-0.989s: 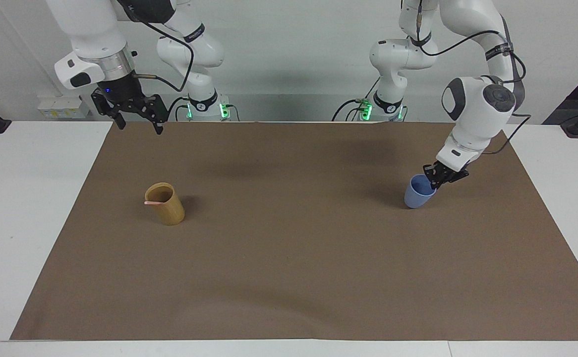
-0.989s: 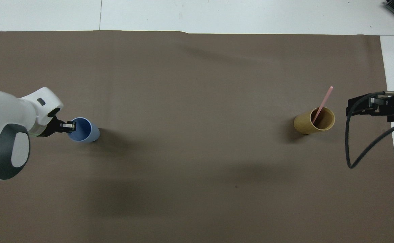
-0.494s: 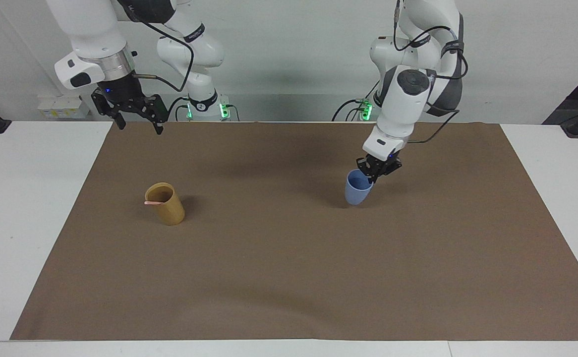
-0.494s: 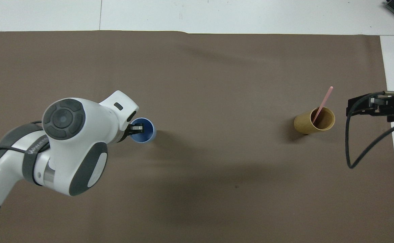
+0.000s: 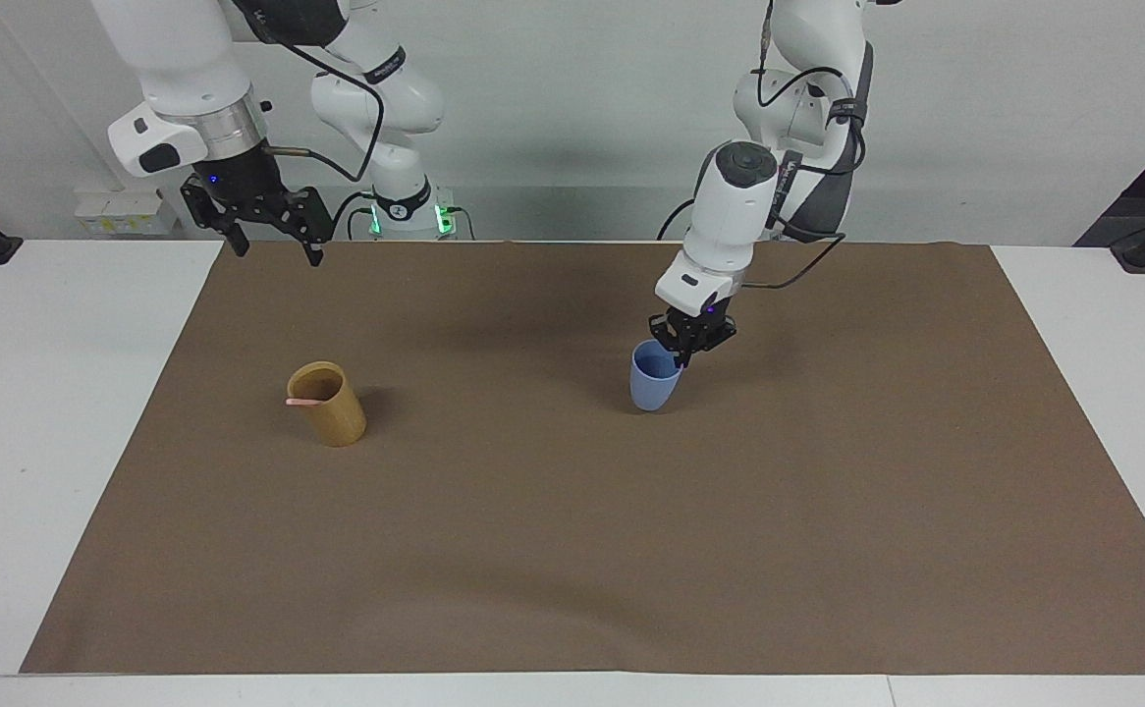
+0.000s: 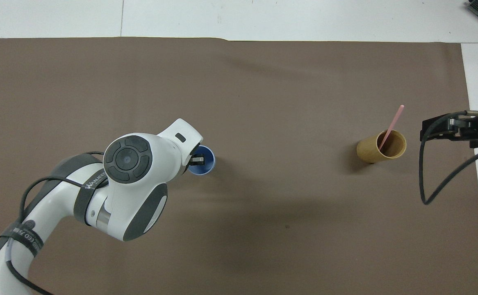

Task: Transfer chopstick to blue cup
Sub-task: 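Push the light-blue cup toward the table center with the left gripper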

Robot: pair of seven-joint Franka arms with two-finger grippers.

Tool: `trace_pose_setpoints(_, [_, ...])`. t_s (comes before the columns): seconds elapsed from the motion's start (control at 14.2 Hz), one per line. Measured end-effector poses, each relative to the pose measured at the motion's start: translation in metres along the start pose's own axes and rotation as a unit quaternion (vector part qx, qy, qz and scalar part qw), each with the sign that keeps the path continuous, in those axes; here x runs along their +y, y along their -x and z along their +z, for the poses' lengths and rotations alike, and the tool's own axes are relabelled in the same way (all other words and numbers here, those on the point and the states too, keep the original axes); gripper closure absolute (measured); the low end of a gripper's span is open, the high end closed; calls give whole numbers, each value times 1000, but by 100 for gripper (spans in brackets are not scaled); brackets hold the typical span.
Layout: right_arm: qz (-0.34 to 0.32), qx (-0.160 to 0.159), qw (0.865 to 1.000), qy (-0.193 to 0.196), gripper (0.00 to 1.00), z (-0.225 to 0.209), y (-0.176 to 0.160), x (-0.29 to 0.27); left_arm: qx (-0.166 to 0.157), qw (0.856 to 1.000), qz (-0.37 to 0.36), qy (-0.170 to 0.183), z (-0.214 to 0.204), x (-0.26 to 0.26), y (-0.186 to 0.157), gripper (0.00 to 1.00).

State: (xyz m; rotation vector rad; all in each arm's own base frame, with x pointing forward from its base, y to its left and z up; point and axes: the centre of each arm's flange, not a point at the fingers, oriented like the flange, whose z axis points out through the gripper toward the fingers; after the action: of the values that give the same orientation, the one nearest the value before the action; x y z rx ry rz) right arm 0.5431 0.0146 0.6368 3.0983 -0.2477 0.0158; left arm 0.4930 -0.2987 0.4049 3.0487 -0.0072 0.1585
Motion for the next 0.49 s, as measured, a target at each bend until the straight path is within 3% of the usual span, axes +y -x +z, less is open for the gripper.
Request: trace_pose_setpoints(0.49, [0, 0, 1000, 0, 0, 0, 0, 0, -4, 1000, -2, -3, 7, 1, -3, 96])
